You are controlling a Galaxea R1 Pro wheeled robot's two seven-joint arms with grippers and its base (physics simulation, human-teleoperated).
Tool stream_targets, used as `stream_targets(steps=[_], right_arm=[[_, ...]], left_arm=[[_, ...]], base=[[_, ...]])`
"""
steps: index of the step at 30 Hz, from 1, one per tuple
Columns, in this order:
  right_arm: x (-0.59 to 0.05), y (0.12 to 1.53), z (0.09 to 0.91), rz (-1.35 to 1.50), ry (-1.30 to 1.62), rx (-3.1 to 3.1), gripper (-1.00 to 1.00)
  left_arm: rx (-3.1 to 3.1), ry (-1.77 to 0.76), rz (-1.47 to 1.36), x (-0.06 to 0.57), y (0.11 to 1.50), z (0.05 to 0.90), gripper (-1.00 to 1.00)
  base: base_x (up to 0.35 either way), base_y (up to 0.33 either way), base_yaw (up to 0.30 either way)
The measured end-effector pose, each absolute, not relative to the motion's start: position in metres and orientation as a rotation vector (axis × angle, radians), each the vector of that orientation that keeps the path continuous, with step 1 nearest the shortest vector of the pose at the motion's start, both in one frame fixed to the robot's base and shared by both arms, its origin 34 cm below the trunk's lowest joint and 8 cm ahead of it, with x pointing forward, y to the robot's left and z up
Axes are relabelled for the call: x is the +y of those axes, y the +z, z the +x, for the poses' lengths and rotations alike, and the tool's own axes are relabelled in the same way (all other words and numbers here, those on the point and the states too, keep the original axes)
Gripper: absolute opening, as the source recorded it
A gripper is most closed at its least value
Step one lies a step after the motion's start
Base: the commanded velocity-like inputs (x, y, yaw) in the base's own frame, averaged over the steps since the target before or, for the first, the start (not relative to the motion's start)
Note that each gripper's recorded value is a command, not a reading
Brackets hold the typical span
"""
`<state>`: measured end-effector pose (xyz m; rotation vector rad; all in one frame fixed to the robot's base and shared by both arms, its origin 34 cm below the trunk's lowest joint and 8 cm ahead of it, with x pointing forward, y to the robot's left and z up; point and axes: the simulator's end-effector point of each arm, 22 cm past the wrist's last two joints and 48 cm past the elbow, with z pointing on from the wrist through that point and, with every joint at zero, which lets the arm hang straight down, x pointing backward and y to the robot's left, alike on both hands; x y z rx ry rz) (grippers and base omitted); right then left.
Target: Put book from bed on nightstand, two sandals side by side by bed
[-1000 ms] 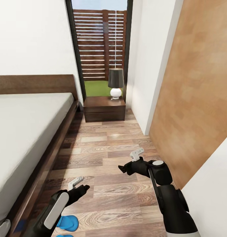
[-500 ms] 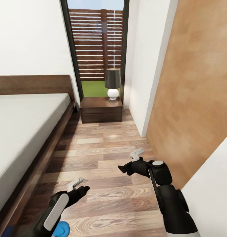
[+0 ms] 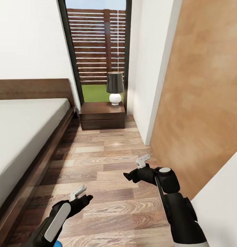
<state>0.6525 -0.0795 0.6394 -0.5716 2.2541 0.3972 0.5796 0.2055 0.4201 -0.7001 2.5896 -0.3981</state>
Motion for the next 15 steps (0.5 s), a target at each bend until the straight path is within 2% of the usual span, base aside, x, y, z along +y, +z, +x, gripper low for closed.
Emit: stream_targets(steps=[15], right_arm=[[-0.0792, 0.6386, 0.6514, -0.573, 0.398, 2.255, 1.0]], left_arm=[[2.591, -0.398, -0.703, 0.2064, 0.4193, 0.578, 1.0]], base=[[0.297, -0.005, 0.0]])
